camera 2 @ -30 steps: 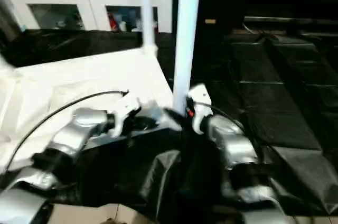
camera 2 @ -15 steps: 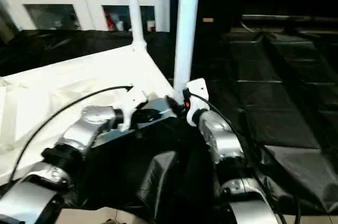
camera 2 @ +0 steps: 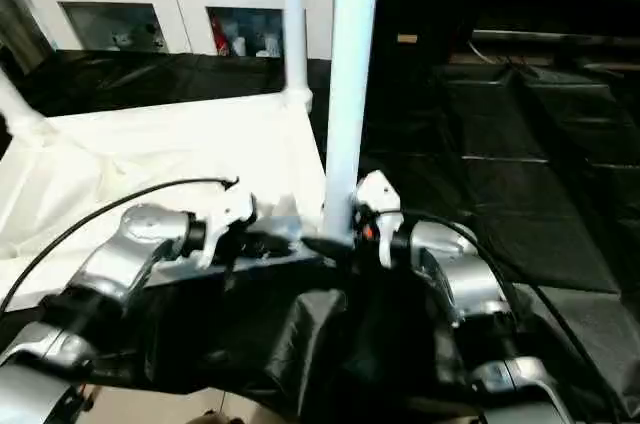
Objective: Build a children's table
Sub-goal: Rotate leg to tighten
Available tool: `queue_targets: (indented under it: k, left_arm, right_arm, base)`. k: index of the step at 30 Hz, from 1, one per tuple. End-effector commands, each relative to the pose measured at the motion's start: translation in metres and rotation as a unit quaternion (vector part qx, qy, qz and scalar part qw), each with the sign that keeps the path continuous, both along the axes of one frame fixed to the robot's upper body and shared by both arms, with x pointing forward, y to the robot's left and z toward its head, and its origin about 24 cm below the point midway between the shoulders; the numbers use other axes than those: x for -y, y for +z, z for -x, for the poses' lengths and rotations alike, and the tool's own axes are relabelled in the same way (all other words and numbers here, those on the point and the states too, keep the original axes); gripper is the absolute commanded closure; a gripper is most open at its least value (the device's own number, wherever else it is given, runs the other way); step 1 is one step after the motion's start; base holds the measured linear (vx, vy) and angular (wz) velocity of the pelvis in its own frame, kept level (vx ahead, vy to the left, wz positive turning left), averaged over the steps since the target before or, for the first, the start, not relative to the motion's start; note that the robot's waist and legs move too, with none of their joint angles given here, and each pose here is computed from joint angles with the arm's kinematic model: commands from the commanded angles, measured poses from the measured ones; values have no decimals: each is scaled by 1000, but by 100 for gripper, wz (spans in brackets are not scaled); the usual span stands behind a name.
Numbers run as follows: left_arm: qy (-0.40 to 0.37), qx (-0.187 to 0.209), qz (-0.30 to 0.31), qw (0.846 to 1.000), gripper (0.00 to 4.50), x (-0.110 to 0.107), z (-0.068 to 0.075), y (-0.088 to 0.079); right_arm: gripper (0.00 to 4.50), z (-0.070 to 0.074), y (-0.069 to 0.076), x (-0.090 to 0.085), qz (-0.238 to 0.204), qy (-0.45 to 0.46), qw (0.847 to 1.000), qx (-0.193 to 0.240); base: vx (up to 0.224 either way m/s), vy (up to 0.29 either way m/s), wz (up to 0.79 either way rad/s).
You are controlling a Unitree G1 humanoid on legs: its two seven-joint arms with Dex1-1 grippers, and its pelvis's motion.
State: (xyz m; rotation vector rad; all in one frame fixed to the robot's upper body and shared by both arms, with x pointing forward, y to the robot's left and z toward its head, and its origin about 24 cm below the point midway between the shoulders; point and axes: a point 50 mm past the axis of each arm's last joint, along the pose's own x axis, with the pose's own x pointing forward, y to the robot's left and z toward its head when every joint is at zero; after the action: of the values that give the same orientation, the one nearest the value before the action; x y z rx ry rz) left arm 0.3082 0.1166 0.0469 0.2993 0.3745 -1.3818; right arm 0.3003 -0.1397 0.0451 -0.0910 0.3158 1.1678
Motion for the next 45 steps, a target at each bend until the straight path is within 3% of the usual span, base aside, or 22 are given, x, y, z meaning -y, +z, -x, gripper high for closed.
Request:
queue_targets:
  k: [1,11,15,19,21,22,27,32,33,34,40,42,45]
  left_arm:
    - [-28,8,12,1000,450,5,2,9]
    - [-25,5,9,1000,450,3,3,9]
    - [59,47,14,997,450,9,-15,12]
    - [102,56,28,993,450,14,-24,17]
    - [133,59,39,989,450,24,-31,20]
    - [133,59,39,989,450,24,-31,20]
    - [156,64,46,985,450,47,-36,21]
    - [148,65,50,985,450,54,-35,21]
    - [142,65,52,986,450,53,-34,21]
    - [137,65,53,987,450,53,-34,21]
    - [91,60,56,992,450,46,-26,19]
    - [53,52,50,996,450,38,-18,17]
    - [38,48,43,997,450,33,-15,15]
  right_arm:
    - [80,7,-2,-10,-7,40,999,-15]
    - [167,11,-3,-12,-12,50,998,-23]
    - [197,7,-9,-14,-11,1,1000,-22]
    - [203,1,-14,-17,-12,-58,998,-23]
    - [204,-11,-23,-22,-1,-157,987,-35]
    - [204,-11,-23,-22,-1,-157,987,-35]
    - [204,-28,-32,-46,10,-303,952,-53]
    - [204,-26,-24,-71,17,-246,969,6]
    - [204,-24,-21,-74,-12,-218,976,-2]
    - [149,-23,-19,-75,-31,-206,978,-14]
    - [99,-18,-16,-66,-49,-156,986,-25]
    - [85,-12,-15,-53,-21,-93,995,-9]
    - [85,-7,-13,-45,-13,-54,998,-6]
  base:
    - [0,0,0]
    - [0,0,0]
    - [0,0,0]
    - [0,0,0]
    - [0,0,0]
    - [0,0,0]
    - [0,0,0]
    - [0,0,0]
    - [0,0,0]
    - [0,0,0]
    - [0,0,0]
    - [0,0,0]
    - [0,0,0]
